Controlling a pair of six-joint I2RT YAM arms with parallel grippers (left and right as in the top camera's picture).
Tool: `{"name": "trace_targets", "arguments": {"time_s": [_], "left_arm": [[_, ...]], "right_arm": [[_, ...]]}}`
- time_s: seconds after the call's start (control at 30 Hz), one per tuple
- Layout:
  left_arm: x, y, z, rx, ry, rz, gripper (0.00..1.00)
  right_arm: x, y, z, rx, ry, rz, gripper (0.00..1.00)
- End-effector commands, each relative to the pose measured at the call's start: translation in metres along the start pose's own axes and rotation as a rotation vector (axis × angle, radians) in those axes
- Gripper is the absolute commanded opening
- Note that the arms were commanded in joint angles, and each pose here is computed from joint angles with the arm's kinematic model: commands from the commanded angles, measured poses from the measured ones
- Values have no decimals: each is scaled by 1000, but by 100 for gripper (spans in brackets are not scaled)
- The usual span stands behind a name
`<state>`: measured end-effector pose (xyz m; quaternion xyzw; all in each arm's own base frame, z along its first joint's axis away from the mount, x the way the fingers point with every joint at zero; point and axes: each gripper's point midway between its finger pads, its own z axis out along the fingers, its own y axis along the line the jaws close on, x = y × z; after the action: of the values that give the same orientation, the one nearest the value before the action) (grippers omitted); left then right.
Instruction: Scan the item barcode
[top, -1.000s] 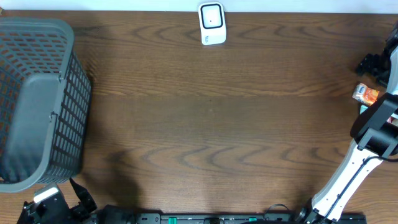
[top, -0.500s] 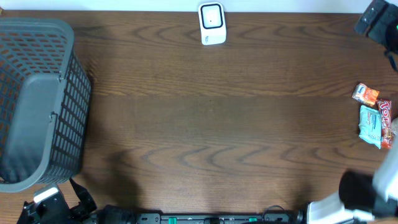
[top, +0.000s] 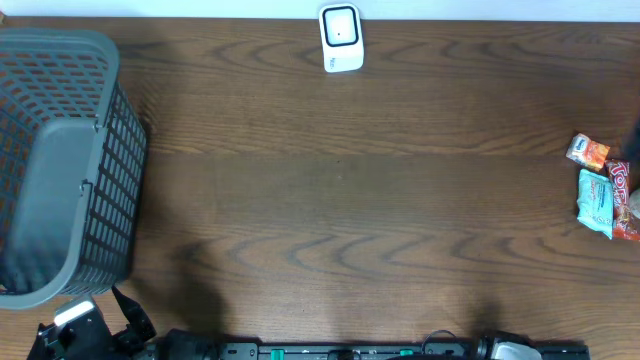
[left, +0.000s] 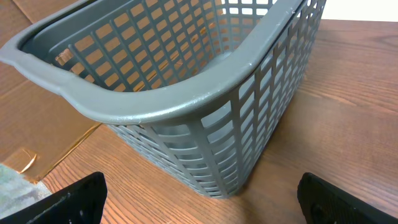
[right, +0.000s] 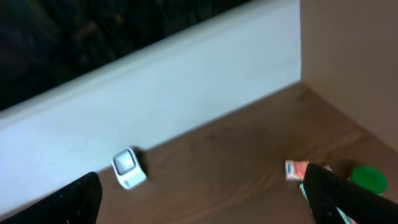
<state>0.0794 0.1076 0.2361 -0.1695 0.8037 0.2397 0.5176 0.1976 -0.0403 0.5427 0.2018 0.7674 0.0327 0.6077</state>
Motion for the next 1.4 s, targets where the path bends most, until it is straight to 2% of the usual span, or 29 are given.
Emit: {"name": "trace_targets", "arguments": {"time_s": [0.0,0.2,0.37,0.87,1.1,1.37], "left_arm": [[0,2,-1,-8,-6,6,98],[0,2,-1,-8,-6,6,98],[0,2,-1,-8,-6,6,98],[0,2,-1,-8,-6,6,98],[0,2,-1,-8,-6,6,98],[0,2,-1,-8,-6,6,98]], "right_arm": [[1,1,-38,-27,-58,0,99],[23,-7,-101,-43,-109,0,99],[68,-23,-144,-26,-56,-1,99],[97,-37,-238,-87,-299,4,99],[111,-58,-273,-44,-415,23,99],[115,-94,-279,57,-471,59,99]]}}
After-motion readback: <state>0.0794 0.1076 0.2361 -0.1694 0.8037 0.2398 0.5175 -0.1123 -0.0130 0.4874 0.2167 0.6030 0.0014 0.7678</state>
